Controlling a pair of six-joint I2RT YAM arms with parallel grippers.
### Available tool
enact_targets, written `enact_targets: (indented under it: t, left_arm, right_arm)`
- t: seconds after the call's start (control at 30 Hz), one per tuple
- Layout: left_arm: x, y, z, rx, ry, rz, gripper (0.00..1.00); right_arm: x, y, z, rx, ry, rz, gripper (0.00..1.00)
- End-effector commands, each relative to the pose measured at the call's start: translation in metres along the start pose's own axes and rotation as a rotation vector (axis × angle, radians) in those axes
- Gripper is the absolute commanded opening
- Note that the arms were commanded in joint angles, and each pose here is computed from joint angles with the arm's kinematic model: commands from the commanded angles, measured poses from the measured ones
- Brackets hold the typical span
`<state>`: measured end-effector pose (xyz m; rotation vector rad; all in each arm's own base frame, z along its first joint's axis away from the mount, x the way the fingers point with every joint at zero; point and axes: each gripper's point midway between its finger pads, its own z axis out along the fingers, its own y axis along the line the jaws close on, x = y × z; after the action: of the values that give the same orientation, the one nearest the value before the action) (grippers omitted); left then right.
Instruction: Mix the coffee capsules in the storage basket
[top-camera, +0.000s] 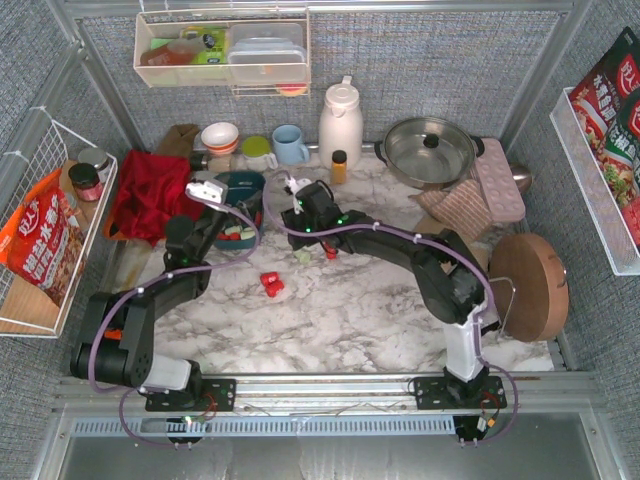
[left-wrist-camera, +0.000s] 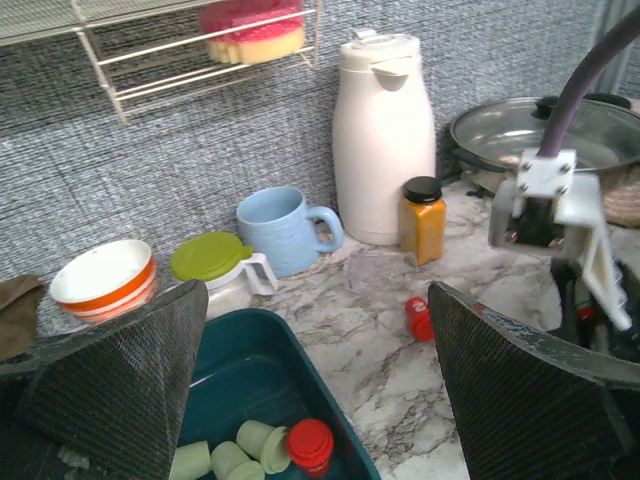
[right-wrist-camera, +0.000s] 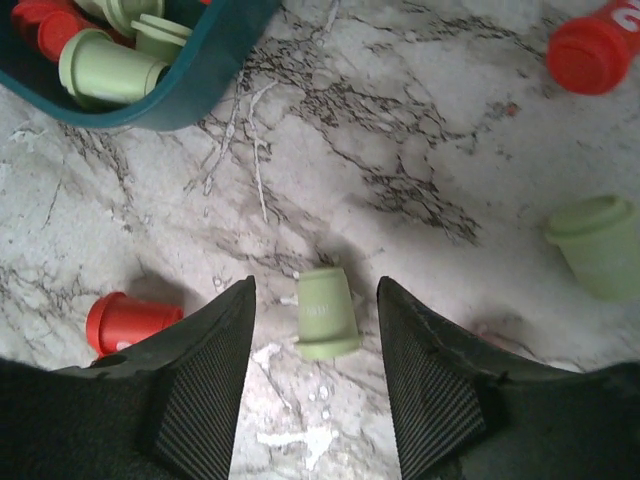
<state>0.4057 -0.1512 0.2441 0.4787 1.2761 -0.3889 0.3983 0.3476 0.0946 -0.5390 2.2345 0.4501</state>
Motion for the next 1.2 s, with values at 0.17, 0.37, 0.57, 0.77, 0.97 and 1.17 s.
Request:
enact_targets:
  t: [0.17, 0.37, 0.57, 0.77, 0.97, 1.17]
  left_arm:
    - [-0.021, 0.018, -0.002, -0.098, -0.059, 0.034, 0.99]
    - [-0.02, 0.019, -0.003, -0.103, -0.055, 0.033, 0.99]
    - [-0.017, 0.018, -0.003, -0.099, -0.046, 0.029, 0.99]
    - [-0.015, 0.017, -0.003, -0.092, -0.042, 0.029, 0.99]
    - [-0.015, 0.002, 0.001, -0.012, -0.045, 0.044, 0.99]
    - [-0.007, -0.049, 0.002, 0.209, -0.056, 0.146, 0.99]
  right_arm:
    - [0.038, 0.001, 0.036, 0.019, 0.165, -0.069, 0.52]
    - [0.063, -0.002, 0.041, 0.089, 0.264, -0.153, 0.47]
    - [0.07, -0.008, 0.037, 0.134, 0.293, -0.168, 0.41]
    - [0.063, -0.009, 0.028, 0.135, 0.266, -0.141, 0.28]
    - [0.032, -0.002, 0.005, 0.054, 0.133, 0.022, 0.24]
    - [-0.021, -0.011, -0.044, -0.036, -0.159, 0.286, 0.22]
